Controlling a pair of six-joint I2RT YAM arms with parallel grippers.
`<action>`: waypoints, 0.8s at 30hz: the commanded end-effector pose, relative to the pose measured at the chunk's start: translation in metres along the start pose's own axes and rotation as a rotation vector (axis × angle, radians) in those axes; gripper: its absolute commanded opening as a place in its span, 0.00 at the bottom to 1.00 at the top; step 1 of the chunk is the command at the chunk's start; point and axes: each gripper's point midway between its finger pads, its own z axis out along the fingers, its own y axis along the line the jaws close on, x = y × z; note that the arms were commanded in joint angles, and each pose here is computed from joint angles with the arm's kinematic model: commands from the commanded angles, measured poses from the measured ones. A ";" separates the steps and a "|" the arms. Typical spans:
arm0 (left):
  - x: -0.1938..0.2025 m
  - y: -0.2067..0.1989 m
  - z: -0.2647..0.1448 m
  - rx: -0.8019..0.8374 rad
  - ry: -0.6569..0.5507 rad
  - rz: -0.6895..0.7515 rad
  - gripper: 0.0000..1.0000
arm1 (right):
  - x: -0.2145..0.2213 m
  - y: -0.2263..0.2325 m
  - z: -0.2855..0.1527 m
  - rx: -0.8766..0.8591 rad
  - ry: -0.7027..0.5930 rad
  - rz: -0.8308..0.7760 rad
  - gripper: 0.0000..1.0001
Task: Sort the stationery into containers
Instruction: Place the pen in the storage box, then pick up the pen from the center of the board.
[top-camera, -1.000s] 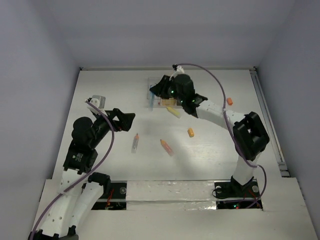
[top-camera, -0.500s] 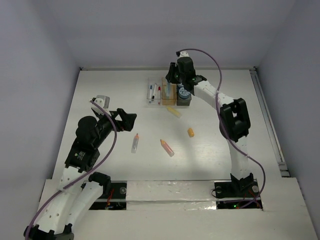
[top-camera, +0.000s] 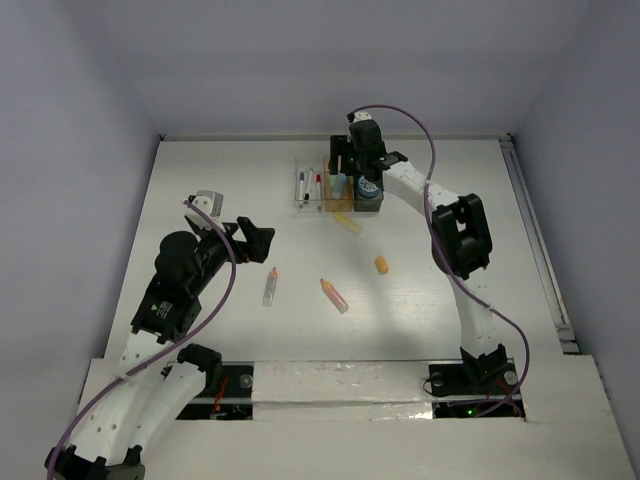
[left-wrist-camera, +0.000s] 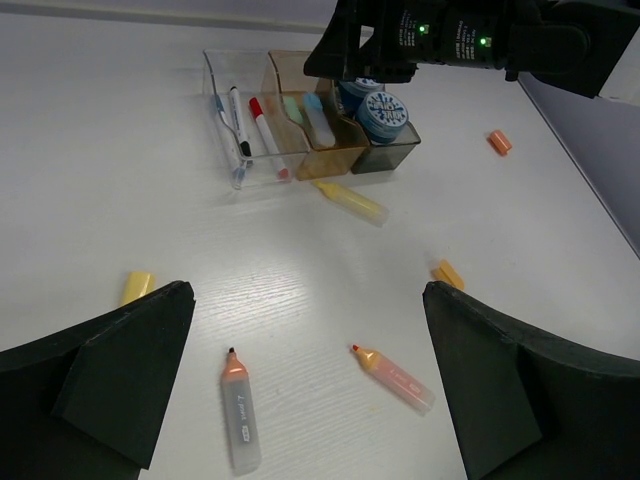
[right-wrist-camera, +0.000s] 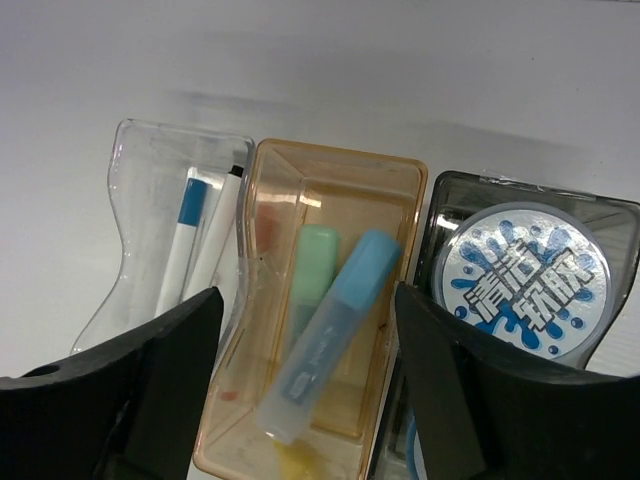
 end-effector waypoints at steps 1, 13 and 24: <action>-0.016 -0.005 0.000 0.012 -0.048 0.014 0.99 | -0.047 0.014 -0.031 -0.037 -0.094 -0.019 0.76; -0.021 0.000 -0.004 -0.024 -0.071 0.001 0.99 | 0.036 0.086 -0.158 -0.283 0.010 -0.082 0.76; -0.037 0.013 -0.016 -0.095 -0.139 -0.013 0.99 | 0.184 0.158 -0.232 -0.391 0.264 -0.135 0.77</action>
